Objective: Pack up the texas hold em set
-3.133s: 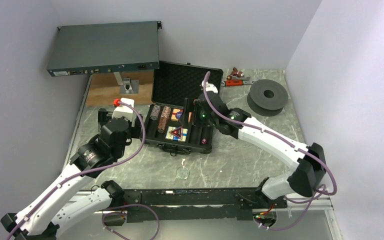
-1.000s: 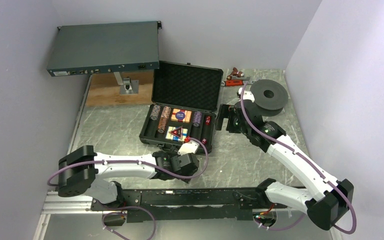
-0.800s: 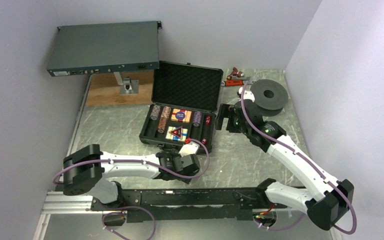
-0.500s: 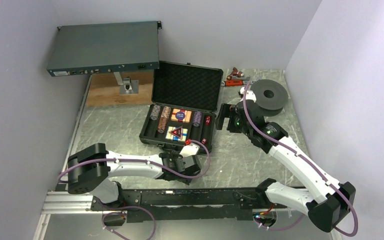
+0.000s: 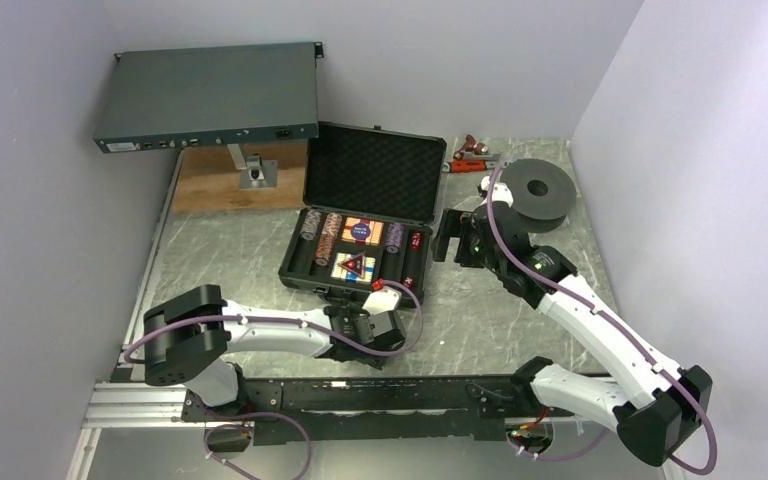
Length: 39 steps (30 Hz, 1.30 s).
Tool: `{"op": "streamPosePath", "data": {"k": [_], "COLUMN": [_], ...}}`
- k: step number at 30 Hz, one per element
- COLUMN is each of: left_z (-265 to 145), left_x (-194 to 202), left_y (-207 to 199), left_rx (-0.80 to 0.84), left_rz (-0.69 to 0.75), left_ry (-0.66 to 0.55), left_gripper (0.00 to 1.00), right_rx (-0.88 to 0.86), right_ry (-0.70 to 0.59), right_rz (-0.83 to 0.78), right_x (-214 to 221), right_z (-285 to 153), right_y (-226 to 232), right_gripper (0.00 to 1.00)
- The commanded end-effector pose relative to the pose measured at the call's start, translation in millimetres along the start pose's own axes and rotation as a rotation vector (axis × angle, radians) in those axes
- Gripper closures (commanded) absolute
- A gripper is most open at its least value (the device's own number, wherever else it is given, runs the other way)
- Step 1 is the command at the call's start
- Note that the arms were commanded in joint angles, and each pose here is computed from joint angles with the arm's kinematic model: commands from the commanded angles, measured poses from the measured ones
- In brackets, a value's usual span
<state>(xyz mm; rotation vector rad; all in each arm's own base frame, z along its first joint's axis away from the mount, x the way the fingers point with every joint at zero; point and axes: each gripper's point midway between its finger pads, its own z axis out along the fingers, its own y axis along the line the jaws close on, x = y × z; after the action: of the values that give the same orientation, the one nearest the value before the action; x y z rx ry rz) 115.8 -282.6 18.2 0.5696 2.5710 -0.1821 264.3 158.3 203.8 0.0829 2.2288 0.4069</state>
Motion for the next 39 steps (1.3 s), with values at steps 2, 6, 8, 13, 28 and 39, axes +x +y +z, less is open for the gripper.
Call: {"op": "streamPosePath", "data": {"k": [2,6,8,13,28,39], "left_z": [3.0,3.4,3.0,2.4,4.5,8.4], "left_x": [-0.3,0.7,1.6,4.2,6.5,8.8], "left_y": [-9.5,-9.4,-8.5,-5.7,-3.0,-2.7], "left_rx": [0.018,0.019,0.017,0.012,-0.014,-0.032], "left_rz": [-0.028,-0.036,-0.042,-0.058,-0.065,-0.056], "left_ry": [0.002,0.003,0.005,0.007,0.020,0.035], "left_gripper": [0.30,0.31,0.30,0.28,0.24,0.28], "right_rx": [-0.004,-0.005,-0.007,-0.011,-0.023,-0.033], "right_ry": [-0.026,-0.029,-0.029,-0.020,-0.018,-0.013], "right_rz": [0.006,0.004,0.005,0.003,0.001,-0.001], "right_x": [-6.8,-7.4,-6.5,-4.8,-4.9,-4.9], "right_z": [-4.7,-5.9,-5.5,-4.9,-6.2,-6.3], "right_y": [-0.2,-0.4,-0.2,0.5,2.3,4.7], "right_gripper": [0.00,0.00,0.00,0.00,0.00,0.00]}}
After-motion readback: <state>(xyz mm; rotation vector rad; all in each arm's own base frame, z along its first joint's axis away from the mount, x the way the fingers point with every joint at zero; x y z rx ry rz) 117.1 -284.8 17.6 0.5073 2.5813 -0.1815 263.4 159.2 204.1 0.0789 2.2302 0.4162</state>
